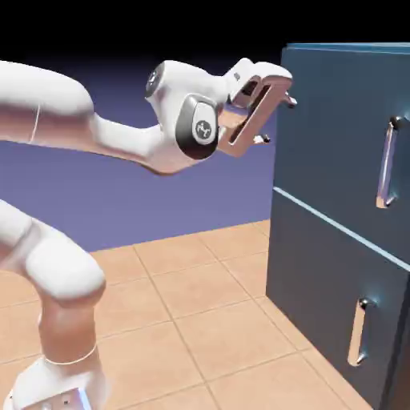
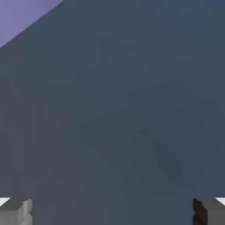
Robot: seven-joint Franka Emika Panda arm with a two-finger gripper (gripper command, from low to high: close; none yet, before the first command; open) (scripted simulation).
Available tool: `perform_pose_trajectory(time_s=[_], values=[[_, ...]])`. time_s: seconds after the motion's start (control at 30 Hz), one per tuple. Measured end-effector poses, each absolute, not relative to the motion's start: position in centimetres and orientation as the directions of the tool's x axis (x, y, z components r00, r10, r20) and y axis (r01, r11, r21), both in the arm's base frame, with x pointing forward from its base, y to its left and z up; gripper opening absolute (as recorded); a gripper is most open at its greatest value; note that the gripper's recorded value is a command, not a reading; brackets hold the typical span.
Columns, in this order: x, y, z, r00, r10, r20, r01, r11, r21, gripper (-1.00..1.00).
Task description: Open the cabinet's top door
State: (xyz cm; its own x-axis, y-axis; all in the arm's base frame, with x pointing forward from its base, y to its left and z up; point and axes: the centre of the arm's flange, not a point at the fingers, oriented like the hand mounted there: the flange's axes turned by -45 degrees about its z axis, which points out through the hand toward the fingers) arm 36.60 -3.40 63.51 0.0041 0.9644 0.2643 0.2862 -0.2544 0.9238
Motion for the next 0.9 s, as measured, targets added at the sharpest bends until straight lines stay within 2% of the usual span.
perform_pose_trajectory(time_s=[0.2,0.4,0.67,0.9], values=[[35.6,-6.7,65.9,-0.09,0.994,-0.063,0.162,0.077,0.984,0.0],[35.1,-10.6,66.6,-0.101,0.916,-0.387,0.044,0.393,0.919,0.0],[35.7,-16.4,64.8,-0.046,0.667,-0.744,-0.045,0.742,0.668,0.0],[37.5,-21.4,60.5,-0.001,0.343,-0.939,-0.054,0.938,0.342,0.0]])
